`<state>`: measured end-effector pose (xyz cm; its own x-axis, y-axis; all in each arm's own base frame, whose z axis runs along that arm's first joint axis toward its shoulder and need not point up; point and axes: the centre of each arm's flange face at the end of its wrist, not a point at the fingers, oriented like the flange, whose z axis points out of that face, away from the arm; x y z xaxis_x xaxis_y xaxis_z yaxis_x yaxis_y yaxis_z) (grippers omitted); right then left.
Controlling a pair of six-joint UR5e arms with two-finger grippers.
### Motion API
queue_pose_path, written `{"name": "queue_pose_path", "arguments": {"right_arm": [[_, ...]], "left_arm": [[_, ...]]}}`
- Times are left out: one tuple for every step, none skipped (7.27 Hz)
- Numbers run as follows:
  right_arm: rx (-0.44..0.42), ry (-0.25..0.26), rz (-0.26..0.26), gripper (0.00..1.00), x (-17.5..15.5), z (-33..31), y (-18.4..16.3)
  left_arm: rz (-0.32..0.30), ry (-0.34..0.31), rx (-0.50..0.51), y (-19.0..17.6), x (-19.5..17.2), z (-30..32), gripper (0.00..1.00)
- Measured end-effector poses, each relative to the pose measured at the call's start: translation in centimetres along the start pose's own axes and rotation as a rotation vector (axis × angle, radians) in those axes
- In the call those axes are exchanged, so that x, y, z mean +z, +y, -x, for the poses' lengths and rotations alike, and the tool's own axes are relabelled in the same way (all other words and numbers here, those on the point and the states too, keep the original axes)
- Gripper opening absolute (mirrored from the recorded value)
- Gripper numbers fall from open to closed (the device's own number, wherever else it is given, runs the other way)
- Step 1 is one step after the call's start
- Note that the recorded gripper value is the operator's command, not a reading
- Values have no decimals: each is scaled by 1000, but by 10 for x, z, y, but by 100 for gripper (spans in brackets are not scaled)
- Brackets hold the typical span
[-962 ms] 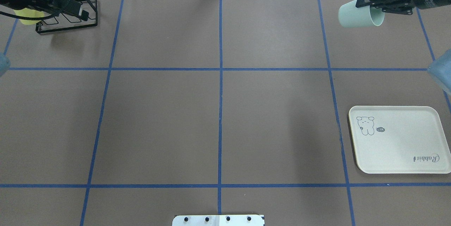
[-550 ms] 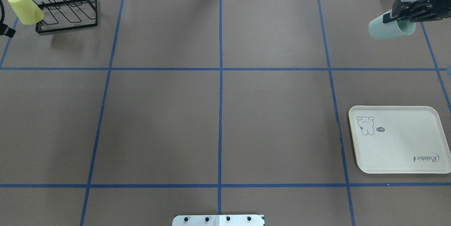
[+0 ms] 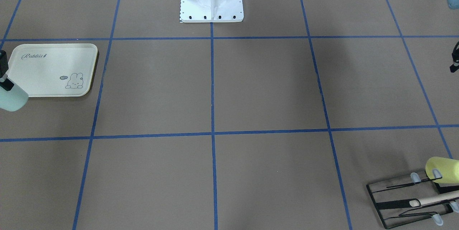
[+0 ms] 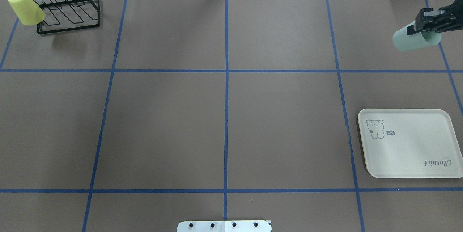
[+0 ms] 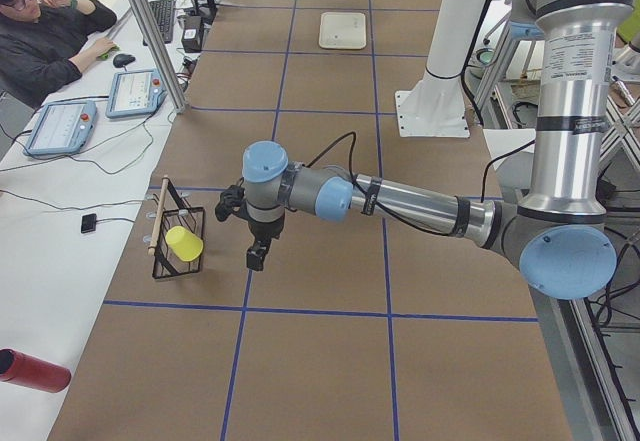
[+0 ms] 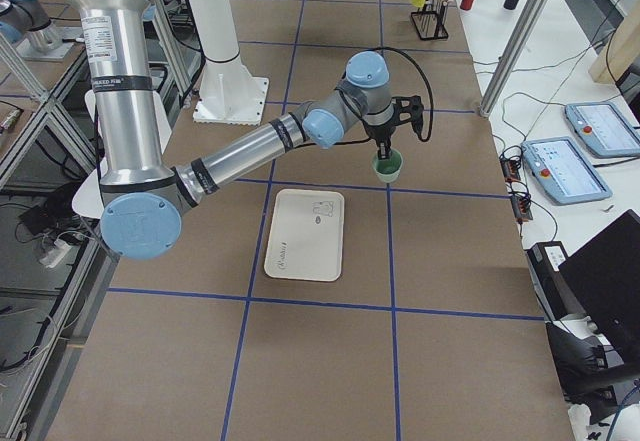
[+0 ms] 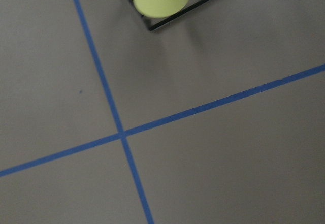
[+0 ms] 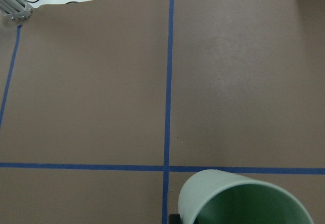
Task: Left arm grabs green cup and hands to right arm on tray
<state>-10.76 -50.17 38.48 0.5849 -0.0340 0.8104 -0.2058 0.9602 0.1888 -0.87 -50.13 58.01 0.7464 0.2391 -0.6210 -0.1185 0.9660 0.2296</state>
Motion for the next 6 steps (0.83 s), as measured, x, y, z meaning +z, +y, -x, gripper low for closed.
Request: {"name": "queue_pose_path", "arguments": {"right_arm": [[-15, 7, 13, 0, 2, -6, 9], [-20, 12, 27, 0, 2, -10, 22], [-23, 17, 44, 0, -1, -14, 40], [-29, 23, 62, 0, -4, -17, 63], [-36, 42, 80, 0, -5, -19, 86], [-45, 83, 93, 0, 2, -23, 105]], "left_arm": [[32, 3, -55, 17, 11, 24, 100], [56, 29, -100, 34, 21, 40, 100], [70, 66, -138, 50, 27, 49, 100], [81, 85, -162, 64, 31, 54, 100], [86, 93, -173, 71, 33, 57, 100], [88, 96, -178, 74, 34, 58, 100]]}}
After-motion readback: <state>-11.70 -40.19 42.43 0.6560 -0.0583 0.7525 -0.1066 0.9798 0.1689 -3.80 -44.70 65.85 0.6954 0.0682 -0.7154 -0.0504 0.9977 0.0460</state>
